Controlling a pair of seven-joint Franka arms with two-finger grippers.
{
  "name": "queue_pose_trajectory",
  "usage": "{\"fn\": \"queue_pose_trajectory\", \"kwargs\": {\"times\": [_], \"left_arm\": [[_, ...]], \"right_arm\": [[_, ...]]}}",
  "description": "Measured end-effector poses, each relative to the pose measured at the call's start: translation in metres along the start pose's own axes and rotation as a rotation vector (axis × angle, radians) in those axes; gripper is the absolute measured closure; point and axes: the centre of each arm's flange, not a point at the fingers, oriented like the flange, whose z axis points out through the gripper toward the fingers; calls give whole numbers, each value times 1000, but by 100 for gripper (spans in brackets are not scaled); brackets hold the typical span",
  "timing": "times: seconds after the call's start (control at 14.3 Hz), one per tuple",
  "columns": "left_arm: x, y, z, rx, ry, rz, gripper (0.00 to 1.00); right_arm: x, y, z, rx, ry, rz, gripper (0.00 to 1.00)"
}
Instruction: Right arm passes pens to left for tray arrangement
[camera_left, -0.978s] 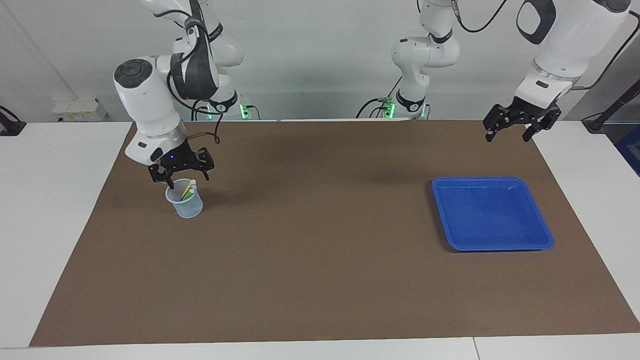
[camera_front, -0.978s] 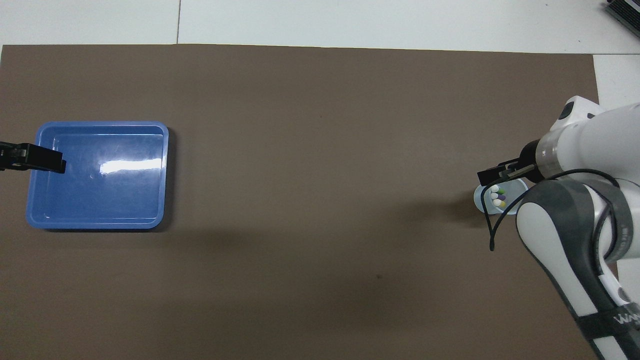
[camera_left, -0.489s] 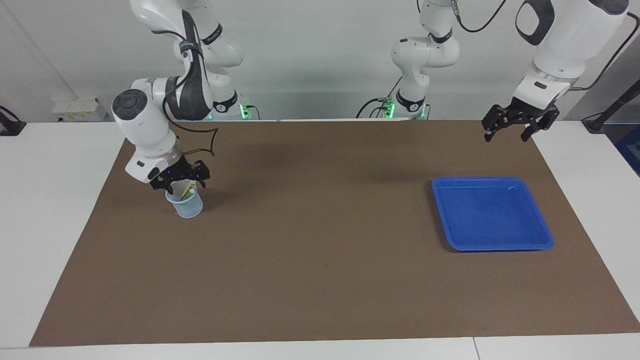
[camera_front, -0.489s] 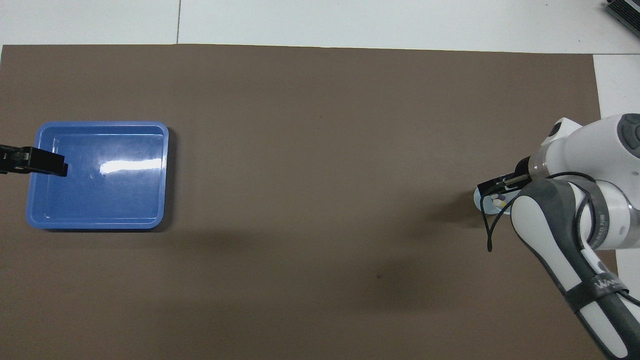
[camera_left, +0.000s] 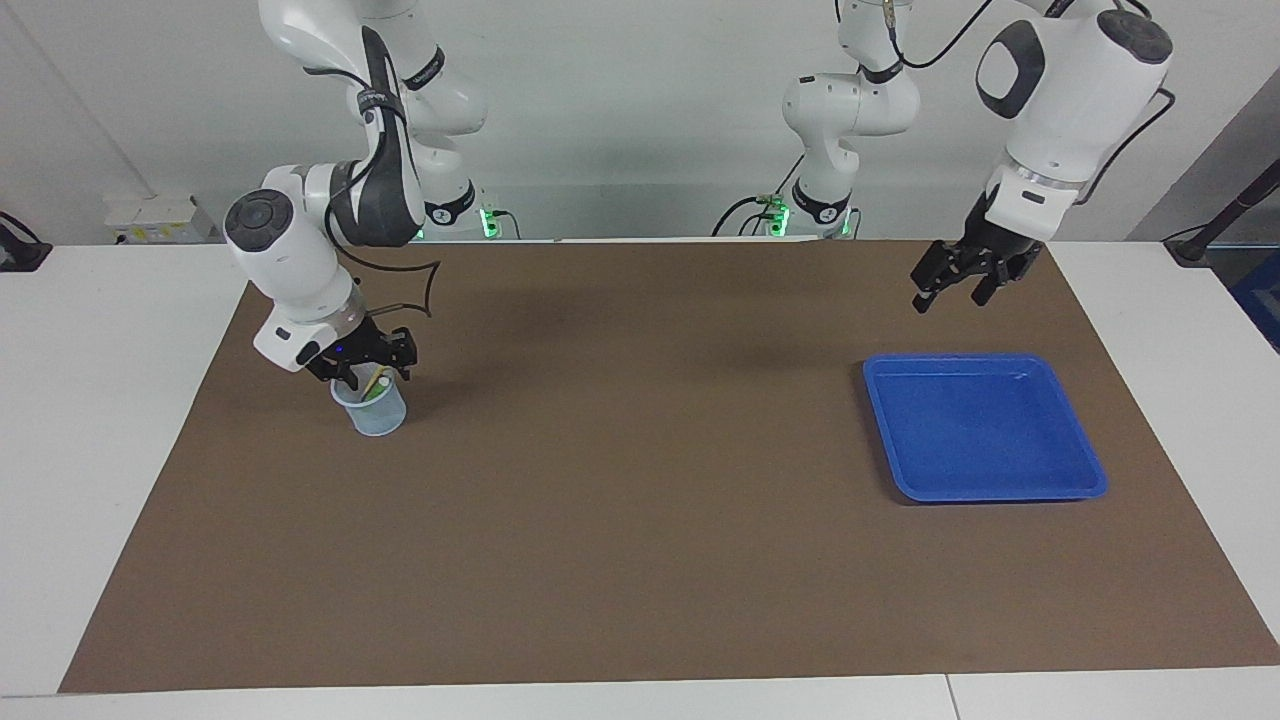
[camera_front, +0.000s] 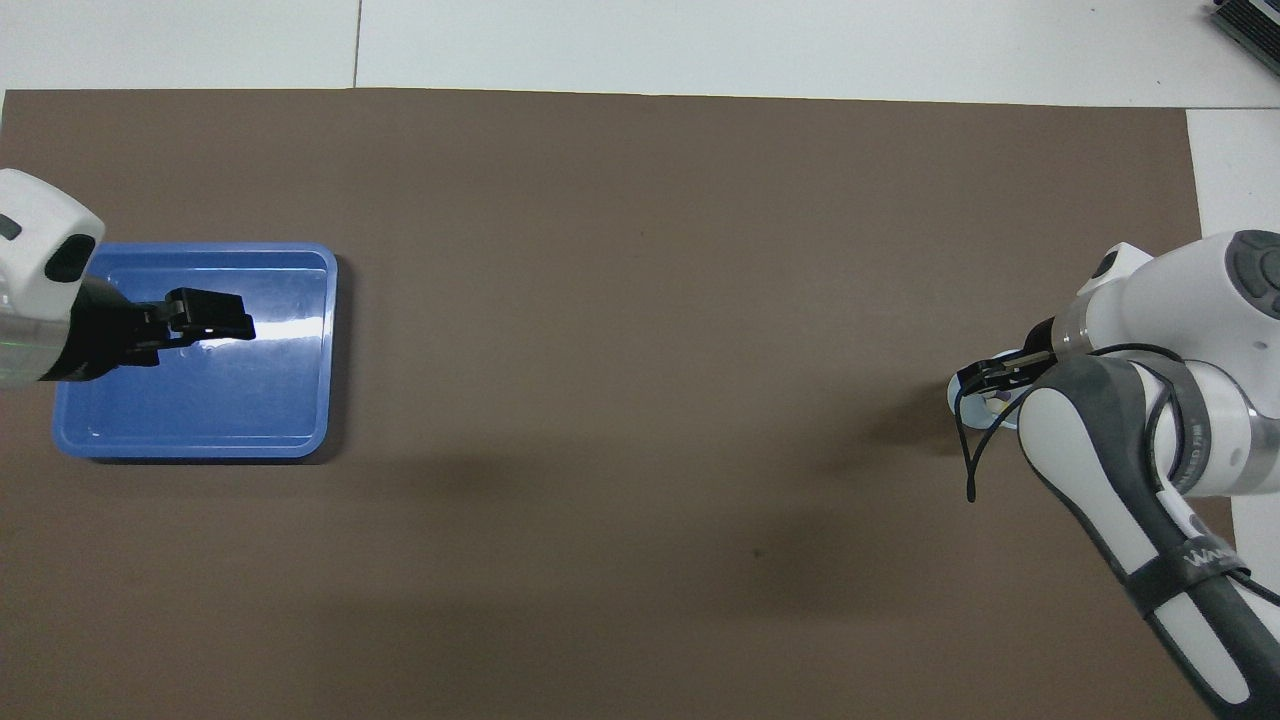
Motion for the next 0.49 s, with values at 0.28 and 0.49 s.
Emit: {"fn": "queue_pose_trajectory", "kwargs": {"times": [0.28, 0.49], "left_arm": [[-19, 32, 14, -92, -3, -108, 0], [-38, 64, 30, -142, 0, -180, 0]], "right_arm": [[0, 0, 3, 2, -5, 1, 50], [1, 2, -2, -3, 3, 2, 71]]}}
